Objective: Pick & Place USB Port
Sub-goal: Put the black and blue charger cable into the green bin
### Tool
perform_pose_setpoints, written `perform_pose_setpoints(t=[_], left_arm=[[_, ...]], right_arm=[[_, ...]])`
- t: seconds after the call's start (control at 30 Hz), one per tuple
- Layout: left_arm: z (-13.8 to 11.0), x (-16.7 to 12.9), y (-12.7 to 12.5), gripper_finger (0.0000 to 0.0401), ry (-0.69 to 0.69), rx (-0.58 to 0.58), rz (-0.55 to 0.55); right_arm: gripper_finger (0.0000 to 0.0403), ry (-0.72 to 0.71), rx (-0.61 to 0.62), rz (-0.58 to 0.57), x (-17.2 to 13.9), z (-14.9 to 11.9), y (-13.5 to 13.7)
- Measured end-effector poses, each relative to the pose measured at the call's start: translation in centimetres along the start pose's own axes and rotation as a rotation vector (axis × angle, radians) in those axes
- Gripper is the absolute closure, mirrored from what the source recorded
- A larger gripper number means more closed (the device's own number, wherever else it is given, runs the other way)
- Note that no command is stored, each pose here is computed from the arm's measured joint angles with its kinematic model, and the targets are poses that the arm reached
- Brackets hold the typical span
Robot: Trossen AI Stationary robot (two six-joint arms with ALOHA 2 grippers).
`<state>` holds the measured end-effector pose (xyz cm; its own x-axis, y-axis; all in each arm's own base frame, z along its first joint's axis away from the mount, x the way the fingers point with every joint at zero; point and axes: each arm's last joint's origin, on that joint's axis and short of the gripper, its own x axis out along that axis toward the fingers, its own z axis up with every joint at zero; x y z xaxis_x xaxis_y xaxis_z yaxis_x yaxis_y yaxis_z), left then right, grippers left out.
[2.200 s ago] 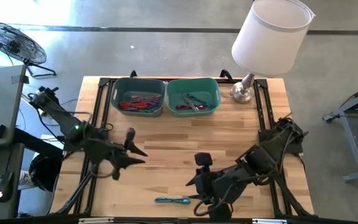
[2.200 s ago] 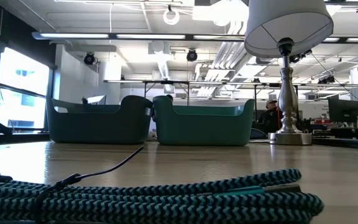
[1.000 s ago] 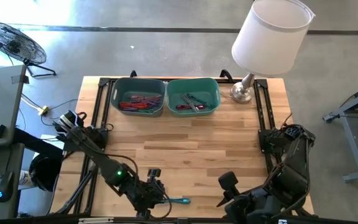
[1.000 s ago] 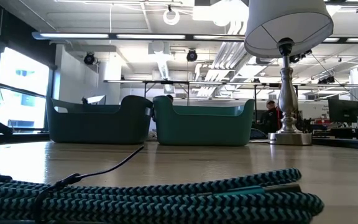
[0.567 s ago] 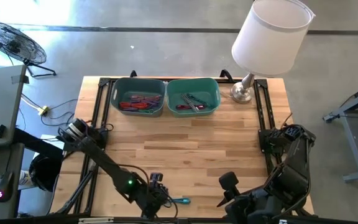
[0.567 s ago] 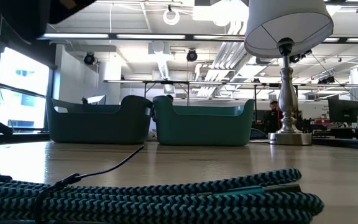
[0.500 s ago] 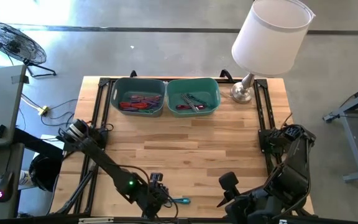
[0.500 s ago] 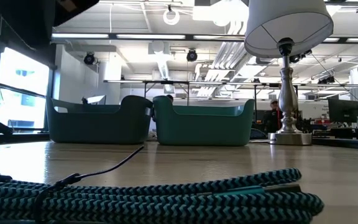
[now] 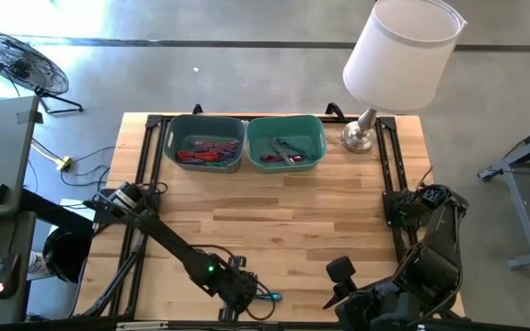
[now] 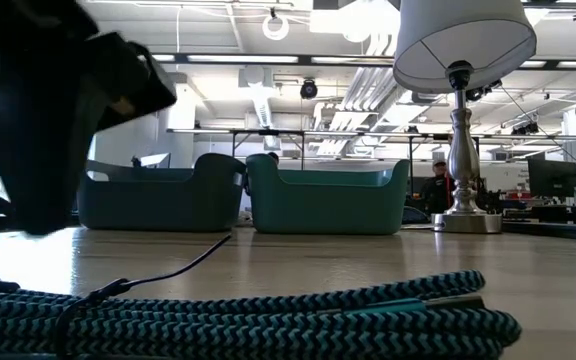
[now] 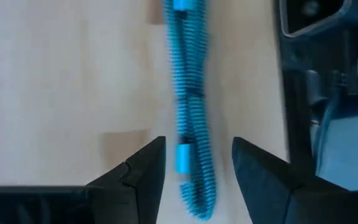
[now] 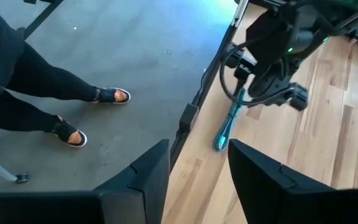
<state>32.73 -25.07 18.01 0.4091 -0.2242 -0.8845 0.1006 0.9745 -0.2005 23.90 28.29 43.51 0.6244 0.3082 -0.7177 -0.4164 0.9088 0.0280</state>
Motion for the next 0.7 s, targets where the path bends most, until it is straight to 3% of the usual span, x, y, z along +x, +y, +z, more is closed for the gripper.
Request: perform_pose_setpoints(t=[0.27, 0.7], left_arm=[[-0.2, 1.9, -0.5, 0.0223, 0.034, 0.002, -0.092], [-0.3, 2.3, 0.0, 0.0223, 0.005, 0.065, 0.015]], right_arm=[[0.0247, -0.017, -0.018, -0.031, -0.3, -0.3, 0.7], [0.0247, -0.021, -0.021, -0.036, -0.3, -0.3, 0.8]])
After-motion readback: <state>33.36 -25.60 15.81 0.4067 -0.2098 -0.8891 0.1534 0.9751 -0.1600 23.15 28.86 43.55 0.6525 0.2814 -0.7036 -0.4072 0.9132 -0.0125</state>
